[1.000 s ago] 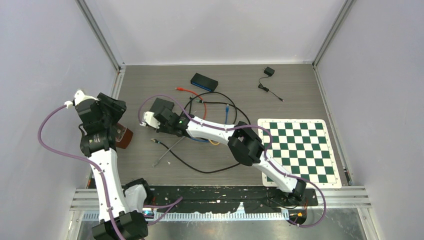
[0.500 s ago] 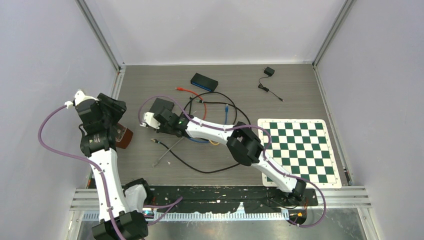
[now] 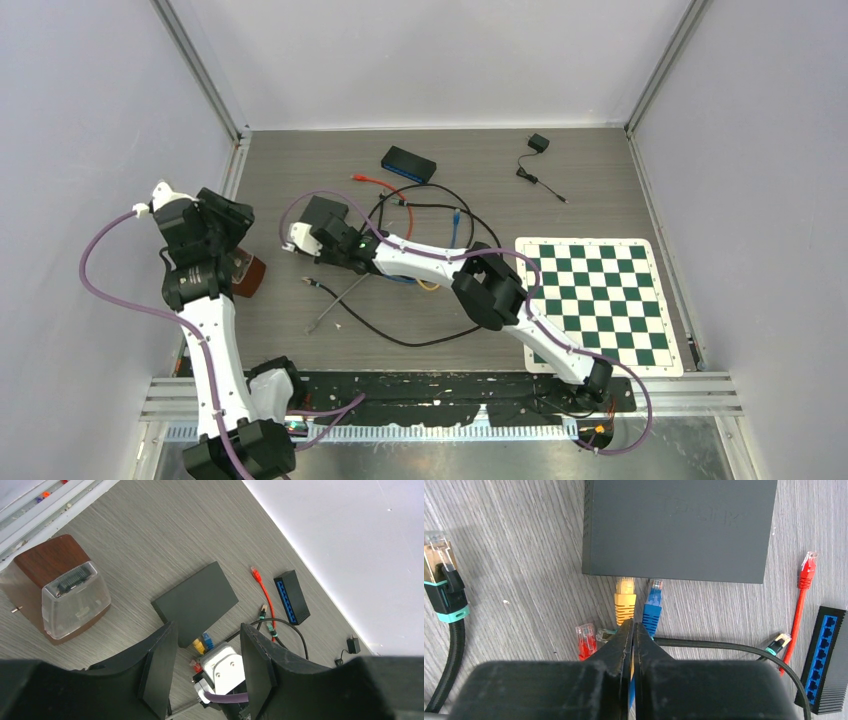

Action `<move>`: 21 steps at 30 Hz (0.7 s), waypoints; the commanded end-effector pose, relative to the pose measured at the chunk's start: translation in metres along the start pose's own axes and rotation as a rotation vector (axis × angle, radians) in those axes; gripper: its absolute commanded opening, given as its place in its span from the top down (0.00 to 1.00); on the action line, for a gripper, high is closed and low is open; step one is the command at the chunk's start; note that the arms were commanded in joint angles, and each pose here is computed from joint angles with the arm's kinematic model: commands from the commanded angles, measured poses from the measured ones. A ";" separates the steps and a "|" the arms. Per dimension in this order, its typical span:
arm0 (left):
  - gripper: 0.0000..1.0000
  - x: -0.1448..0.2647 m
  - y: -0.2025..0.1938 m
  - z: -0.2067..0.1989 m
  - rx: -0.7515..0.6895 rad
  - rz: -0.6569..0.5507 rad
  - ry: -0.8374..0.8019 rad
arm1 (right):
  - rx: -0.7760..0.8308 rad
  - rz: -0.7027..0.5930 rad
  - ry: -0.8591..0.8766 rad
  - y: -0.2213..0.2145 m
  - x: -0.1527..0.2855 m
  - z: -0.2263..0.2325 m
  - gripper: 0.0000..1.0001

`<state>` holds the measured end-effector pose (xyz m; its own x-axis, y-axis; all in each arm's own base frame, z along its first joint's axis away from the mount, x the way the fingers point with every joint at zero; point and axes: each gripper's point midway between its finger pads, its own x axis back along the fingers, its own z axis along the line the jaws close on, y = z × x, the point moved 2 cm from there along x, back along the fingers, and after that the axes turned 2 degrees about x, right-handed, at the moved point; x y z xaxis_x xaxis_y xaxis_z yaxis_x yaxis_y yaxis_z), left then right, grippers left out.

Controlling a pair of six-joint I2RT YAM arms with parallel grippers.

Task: Insert the plug into the switch port
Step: Pick up the connector from the center of the board.

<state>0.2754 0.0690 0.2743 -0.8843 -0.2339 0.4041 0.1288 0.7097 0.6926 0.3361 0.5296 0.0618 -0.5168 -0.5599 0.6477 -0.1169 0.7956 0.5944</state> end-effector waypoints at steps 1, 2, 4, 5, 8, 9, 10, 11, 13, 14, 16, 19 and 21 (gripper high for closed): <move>0.48 -0.003 0.011 -0.002 -0.027 -0.050 -0.016 | -0.030 -0.083 -0.027 0.025 0.017 -0.022 0.92; 0.48 -0.004 0.011 -0.002 -0.028 -0.050 -0.015 | -0.032 -0.082 -0.019 0.024 0.016 -0.021 0.86; 0.48 -0.006 0.010 0.000 -0.032 -0.041 -0.011 | -0.058 -0.081 -0.016 0.023 0.017 -0.024 0.78; 0.48 -0.006 0.008 0.000 -0.033 -0.035 -0.010 | -0.090 -0.087 -0.013 0.024 0.019 -0.029 0.76; 0.48 -0.010 0.003 0.004 -0.032 -0.021 -0.008 | -0.163 -0.131 0.040 0.032 0.027 -0.035 0.75; 0.48 -0.011 0.000 0.004 -0.031 -0.012 -0.012 | -0.178 -0.143 0.039 0.034 0.031 -0.041 0.75; 0.48 -0.012 -0.001 0.004 -0.030 -0.006 -0.016 | -0.192 -0.153 0.050 0.035 0.032 -0.043 0.75; 0.48 -0.013 -0.003 0.005 -0.028 0.000 -0.015 | -0.199 -0.162 0.055 0.036 0.034 -0.045 0.75; 0.48 -0.013 -0.002 0.005 -0.033 -0.002 -0.015 | -0.214 -0.177 0.073 0.038 0.034 -0.048 0.75; 0.48 -0.012 -0.002 0.005 -0.033 -0.003 -0.012 | -0.219 -0.182 0.079 0.038 0.034 -0.050 0.75; 0.48 -0.011 -0.003 0.004 -0.031 -0.002 -0.024 | -0.224 -0.182 0.081 0.037 0.033 -0.052 0.75; 0.49 -0.012 -0.008 0.003 -0.025 0.007 -0.048 | -0.224 -0.162 0.093 0.032 0.026 -0.049 0.75; 0.48 -0.014 -0.011 0.005 -0.022 0.014 -0.046 | -0.228 -0.165 0.094 0.033 0.023 -0.050 0.74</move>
<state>0.2806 0.0676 0.2521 -0.8773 -0.2034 0.4347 0.1731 0.7107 0.6819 0.3650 0.5123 0.0664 -0.4251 -0.6243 0.6554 0.0435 0.7092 0.7037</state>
